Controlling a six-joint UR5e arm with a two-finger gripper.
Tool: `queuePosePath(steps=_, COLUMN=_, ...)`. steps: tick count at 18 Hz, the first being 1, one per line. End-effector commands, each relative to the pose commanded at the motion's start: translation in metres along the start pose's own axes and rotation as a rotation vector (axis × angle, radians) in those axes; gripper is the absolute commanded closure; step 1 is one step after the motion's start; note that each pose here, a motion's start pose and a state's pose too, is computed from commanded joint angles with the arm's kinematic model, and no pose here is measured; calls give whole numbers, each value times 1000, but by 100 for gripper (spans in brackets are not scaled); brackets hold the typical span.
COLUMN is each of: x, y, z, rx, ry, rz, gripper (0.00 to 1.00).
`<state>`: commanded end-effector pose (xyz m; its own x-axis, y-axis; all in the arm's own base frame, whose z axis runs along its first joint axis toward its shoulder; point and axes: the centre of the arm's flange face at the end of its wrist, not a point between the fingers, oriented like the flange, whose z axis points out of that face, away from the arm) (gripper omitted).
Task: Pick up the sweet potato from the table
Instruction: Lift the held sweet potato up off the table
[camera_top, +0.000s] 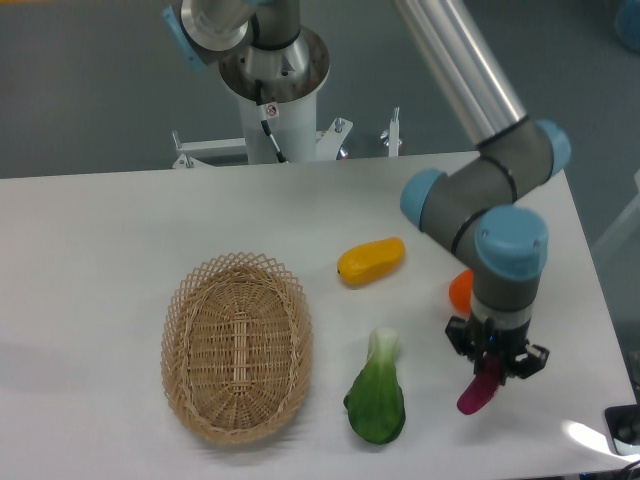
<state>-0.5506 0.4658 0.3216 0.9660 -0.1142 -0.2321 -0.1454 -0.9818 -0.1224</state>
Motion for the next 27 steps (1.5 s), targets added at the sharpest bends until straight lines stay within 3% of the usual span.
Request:
queuePosePath(steps=3, x=5, y=17, z=-41, rx=-26, ry=55, rz=42, gripper=70)
queuePosePath(steps=10, x=6, y=66, z=-99, rx=-59, ry=145, rz=125, gripper=70)
queuePosePath(steps=16, x=2, y=86, z=-115, rx=-64, ry=145, rz=194, gripper=70)
queuePosePath(steps=27, x=-4, y=93, z=-118, rx=-53, ry=136, rz=186, gripper=70)
